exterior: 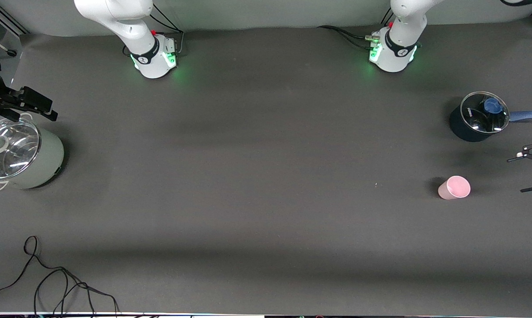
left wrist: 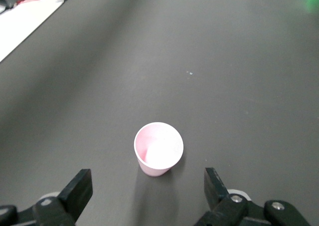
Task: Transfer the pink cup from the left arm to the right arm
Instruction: 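Lower the left gripper beside the pink cup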
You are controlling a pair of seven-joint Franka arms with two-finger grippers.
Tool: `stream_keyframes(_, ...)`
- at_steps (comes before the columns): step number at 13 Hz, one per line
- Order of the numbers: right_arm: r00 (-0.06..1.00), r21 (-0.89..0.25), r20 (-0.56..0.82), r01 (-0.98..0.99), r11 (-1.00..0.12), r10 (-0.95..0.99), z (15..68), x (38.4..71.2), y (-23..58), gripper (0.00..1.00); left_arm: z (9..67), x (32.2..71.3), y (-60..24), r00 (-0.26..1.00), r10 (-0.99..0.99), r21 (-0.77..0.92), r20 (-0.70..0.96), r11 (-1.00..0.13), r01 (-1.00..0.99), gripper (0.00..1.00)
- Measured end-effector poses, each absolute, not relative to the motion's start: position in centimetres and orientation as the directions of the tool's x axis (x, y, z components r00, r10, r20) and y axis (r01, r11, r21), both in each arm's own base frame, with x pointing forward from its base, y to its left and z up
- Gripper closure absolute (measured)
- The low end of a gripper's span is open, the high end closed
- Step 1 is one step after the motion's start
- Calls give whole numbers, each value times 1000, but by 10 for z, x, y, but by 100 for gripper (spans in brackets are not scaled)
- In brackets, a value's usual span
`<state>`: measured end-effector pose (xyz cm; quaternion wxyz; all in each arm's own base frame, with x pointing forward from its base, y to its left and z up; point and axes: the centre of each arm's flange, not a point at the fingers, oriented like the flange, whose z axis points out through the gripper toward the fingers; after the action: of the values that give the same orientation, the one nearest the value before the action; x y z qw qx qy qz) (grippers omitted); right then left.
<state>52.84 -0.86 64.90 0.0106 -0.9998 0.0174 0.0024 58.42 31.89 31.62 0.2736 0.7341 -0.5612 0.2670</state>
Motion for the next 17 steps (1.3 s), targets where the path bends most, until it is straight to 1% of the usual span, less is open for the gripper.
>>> stream_keyframes(2,999,-21,-5,-35,-999,-35,649,528,-9,0,274,575,335,174,-604,56,778,-209,-976,0)
stream_keyframes(4,999,-21,-5,-35,-999,-35,649,528,-9,0,237,565,344,151,-552,41,820,-206,-978,0)
stream_keyframes(9,999,-21,-5,-33,-999,-33,649,528,-9,0,172,557,339,101,-447,5,889,-211,-977,0)
stream_keyframes(11,999,-21,-5,-33,-999,-33,649,528,-9,0,146,552,334,104,-410,15,906,-214,-977,0)
stream_keyframes(17,999,-21,-5,-32,-999,-32,649,528,-9,0,104,546,323,103,-351,26,931,-220,-975,0)
